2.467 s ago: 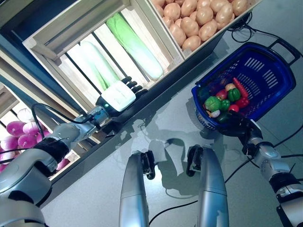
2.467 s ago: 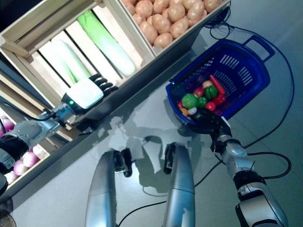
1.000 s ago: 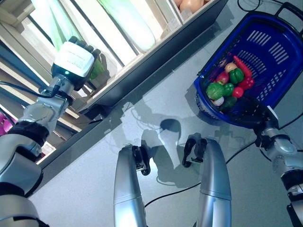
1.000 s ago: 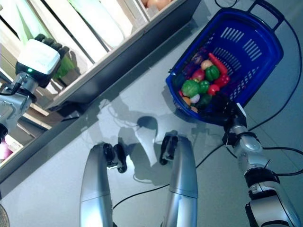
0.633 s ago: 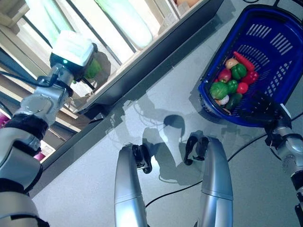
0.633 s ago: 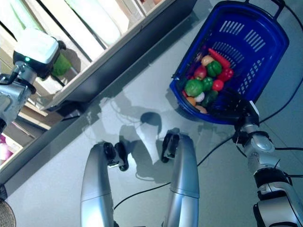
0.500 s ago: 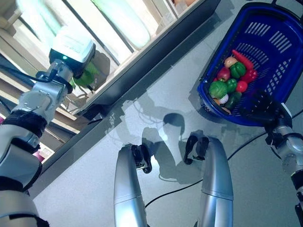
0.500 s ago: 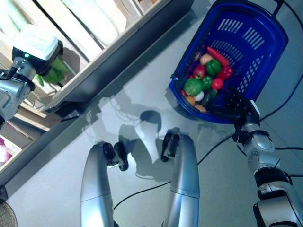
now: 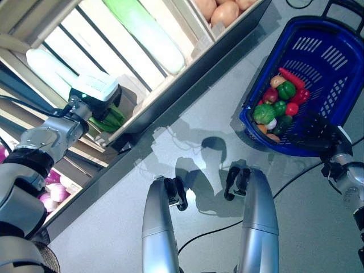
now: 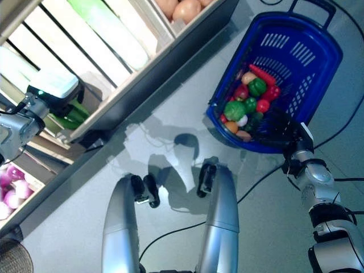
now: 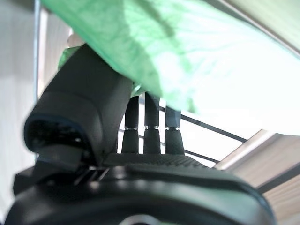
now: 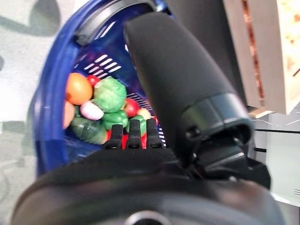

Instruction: Put vegetables into the basket

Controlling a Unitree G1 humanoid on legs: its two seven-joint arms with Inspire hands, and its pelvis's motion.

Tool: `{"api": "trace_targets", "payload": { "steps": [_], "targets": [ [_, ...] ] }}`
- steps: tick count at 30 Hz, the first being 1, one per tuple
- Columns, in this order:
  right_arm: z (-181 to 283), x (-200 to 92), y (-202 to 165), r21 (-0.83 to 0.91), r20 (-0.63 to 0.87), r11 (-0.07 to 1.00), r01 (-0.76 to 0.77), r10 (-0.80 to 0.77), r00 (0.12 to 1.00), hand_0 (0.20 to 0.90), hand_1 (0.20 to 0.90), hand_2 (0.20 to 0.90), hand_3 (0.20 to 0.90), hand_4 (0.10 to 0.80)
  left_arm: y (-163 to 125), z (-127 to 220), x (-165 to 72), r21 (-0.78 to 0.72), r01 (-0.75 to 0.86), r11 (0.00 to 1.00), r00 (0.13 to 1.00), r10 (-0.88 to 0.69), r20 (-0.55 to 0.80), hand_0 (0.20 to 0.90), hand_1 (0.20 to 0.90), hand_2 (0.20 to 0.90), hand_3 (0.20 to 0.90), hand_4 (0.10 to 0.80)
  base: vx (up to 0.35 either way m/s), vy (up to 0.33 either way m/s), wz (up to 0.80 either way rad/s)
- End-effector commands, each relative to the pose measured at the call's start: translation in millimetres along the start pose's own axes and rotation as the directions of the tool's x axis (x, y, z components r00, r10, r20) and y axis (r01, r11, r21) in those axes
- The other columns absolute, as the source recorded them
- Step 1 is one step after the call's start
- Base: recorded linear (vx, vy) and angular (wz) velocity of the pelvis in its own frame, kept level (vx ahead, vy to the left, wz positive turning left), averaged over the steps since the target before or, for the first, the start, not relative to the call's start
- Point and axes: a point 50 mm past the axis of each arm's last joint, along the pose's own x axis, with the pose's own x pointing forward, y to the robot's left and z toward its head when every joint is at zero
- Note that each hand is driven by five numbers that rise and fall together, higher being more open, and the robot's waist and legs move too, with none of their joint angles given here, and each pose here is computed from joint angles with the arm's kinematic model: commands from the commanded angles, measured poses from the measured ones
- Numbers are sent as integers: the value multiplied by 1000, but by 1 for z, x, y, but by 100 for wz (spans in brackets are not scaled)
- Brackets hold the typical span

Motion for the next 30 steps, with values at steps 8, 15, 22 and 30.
{"api": "trace_targets", "payload": {
  "steps": [8,15,22,30],
  "targets": [
    [-16,-12,13,74,47,996,-39,36,998,900,900,900,900,800,13,-34,-31,-235,-248,940,966,222,-131,300,300,300,300,400,49,-23,-1],
    [-37,-21,25,80,-2,994,-77,77,997,900,900,900,900,800,21,-38,-38,-327,-410,852,909,352,-222,300,300,300,300,400,33,-18,3],
    [-47,-31,36,76,6,989,-125,125,992,900,900,900,900,800,25,-50,-53,-355,-608,710,788,484,-380,300,300,300,300,400,0,-3,1],
    [-44,-35,64,30,84,973,-229,226,971,900,900,900,900,800,35,-55,-61,-448,-741,501,672,541,-506,300,300,300,300,400,-14,-44,1]
  ]
}}
